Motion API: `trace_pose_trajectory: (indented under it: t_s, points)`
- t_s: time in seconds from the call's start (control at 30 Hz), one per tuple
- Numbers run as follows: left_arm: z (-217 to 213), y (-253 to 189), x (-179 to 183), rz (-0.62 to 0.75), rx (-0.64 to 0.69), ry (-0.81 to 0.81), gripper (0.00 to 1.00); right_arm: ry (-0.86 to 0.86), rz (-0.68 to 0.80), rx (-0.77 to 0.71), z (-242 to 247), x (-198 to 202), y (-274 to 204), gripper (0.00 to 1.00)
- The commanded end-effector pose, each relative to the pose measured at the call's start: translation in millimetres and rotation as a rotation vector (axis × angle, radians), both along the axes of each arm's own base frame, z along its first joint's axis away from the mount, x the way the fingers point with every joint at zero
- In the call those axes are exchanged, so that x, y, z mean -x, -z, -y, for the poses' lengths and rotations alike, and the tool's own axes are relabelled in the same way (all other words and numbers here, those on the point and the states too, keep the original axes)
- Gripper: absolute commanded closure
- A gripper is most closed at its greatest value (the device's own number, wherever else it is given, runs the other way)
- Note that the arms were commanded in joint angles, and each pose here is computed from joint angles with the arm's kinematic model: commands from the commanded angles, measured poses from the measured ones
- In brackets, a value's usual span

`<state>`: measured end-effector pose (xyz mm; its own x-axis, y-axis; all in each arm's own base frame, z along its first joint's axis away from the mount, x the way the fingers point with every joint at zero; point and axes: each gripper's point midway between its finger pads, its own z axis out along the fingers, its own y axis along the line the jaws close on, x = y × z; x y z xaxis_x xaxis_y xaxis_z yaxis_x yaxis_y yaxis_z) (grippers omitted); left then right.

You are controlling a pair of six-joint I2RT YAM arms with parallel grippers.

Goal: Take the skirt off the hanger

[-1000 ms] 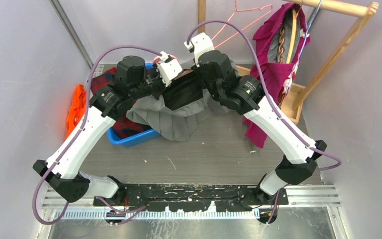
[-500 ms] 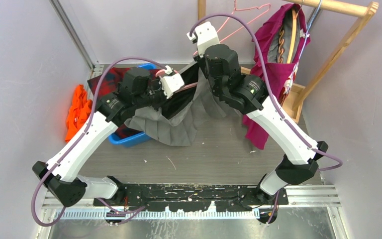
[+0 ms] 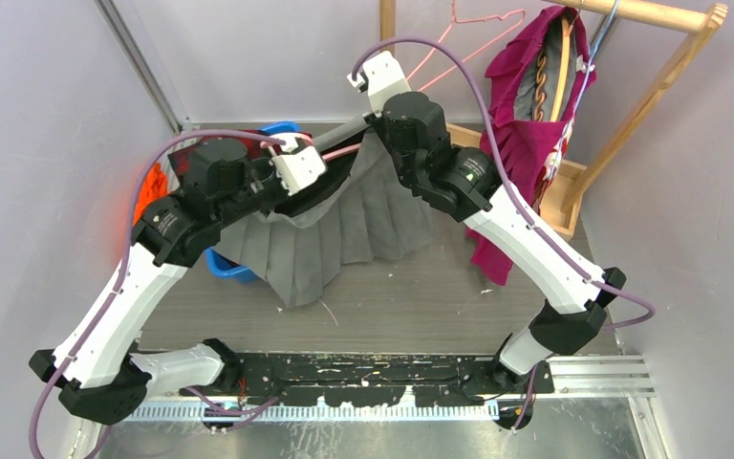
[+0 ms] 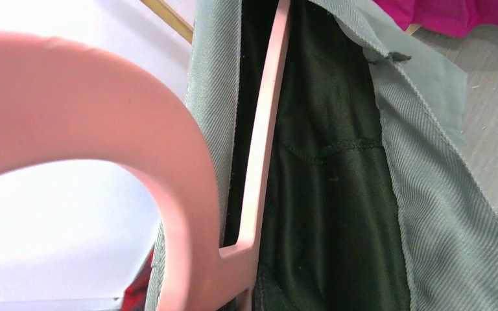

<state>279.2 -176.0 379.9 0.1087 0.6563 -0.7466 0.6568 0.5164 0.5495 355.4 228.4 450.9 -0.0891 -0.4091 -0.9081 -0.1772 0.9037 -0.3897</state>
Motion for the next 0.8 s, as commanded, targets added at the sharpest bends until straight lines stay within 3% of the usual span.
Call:
trace_pose_trajectory:
  t_s: [0.0,0.43,0.63,0.77]
  points:
    - [-44.0,-22.1,-3.6,0.105,-0.081,-0.14,1.0,0.106,0.098,-0.068,40.7,4.1,-37.7,0.99]
    - [-71.4,-41.3,8.6,0.152,-0.071,-0.19,1.0,0.134,0.098,-0.047,55.8,1.2,-31.2,0.99]
    - [-64.9,-81.5,40.1,0.188,0.088,-0.109,1.0,0.152,0.096,-0.042,59.9,-8.4,-24.9,0.99]
    - [-68.1,-95.4,51.0,0.213,0.121,-0.096,1.0,0.148,0.075,-0.043,56.7,-13.8,-14.8,0.99]
